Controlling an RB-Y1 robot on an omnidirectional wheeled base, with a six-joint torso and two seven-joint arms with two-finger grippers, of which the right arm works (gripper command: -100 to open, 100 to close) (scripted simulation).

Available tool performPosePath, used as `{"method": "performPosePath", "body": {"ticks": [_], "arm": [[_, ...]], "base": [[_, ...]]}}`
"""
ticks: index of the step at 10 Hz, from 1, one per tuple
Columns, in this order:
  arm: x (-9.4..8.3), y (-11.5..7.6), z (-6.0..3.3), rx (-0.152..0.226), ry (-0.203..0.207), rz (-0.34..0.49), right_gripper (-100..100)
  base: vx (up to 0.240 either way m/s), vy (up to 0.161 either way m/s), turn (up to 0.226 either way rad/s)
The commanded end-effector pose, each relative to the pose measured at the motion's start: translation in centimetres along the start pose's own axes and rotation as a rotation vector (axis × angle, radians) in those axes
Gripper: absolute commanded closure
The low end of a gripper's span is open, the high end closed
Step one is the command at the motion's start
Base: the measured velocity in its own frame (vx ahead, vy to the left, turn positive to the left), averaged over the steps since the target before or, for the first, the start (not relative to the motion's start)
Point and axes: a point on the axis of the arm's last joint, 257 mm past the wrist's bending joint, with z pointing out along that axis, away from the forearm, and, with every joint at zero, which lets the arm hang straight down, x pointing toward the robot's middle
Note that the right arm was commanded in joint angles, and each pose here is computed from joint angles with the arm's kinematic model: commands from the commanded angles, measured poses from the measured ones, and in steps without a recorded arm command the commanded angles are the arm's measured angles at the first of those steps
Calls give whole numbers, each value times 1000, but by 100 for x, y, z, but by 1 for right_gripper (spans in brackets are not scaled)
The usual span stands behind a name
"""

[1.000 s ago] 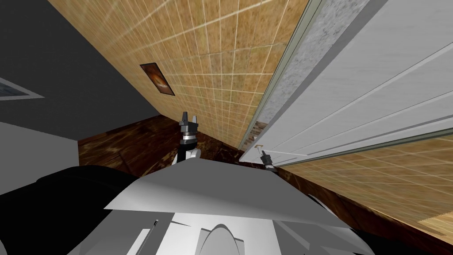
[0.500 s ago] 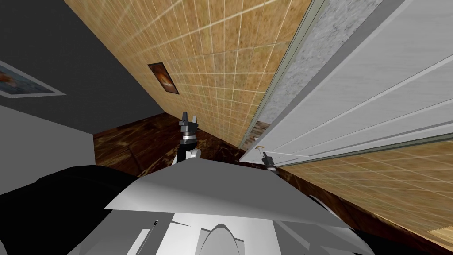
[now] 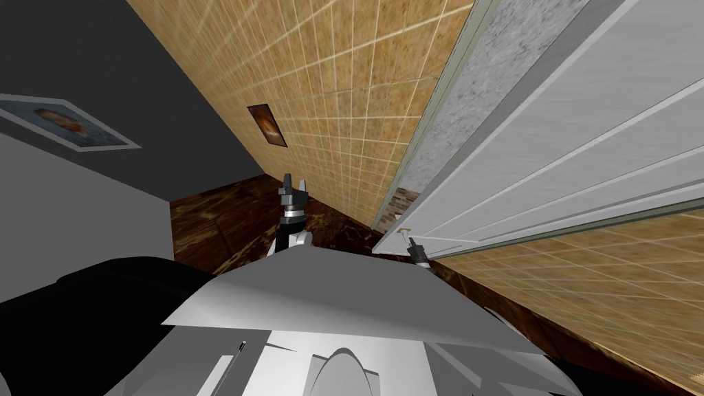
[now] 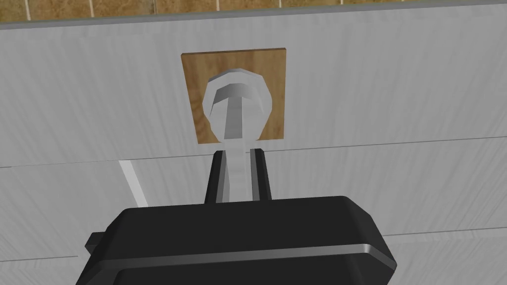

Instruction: Pull the door open

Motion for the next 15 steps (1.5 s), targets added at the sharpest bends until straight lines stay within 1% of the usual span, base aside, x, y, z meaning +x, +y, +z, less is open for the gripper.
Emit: {"method": "performPosePath", "body": {"ticks": [1, 2, 3, 4, 6, 7, 9, 10, 11, 12, 13, 15], "arm": [[-37, 17, -73, -4, 1, -3, 100], [-42, 18, -125, -4, 5, -4, 100], [-42, 18, -125, -4, 5, -4, 100], [-50, 22, -201, -4, 10, -5, 100], [-57, 27, -286, -4, 16, -5, 100], [-57, 27, -286, -4, 16, -5, 100], [66, -31, -228, 4, 26, 7, 100], [64, -33, -230, 4, 26, 7, 100], [21, -74, -279, 21, 16, 0, 100], [66, -31, -228, 4, 26, 7, 100], [135, -51, -166, 5, 29, 12, 100], [104, -82, -201, 17, 23, 8, 100]], "base": [[-125, -44, 180], [-184, -96, 221], [-130, -69, 67], [-151, -62, 159], [-204, -87, 183], [-144, -51, 24], [-84, -26, 36], [-136, -58, 65], [-72, -24, 14], [-24, 5, -22], [-123, -18, 80], [-92, -42, 35]]}}
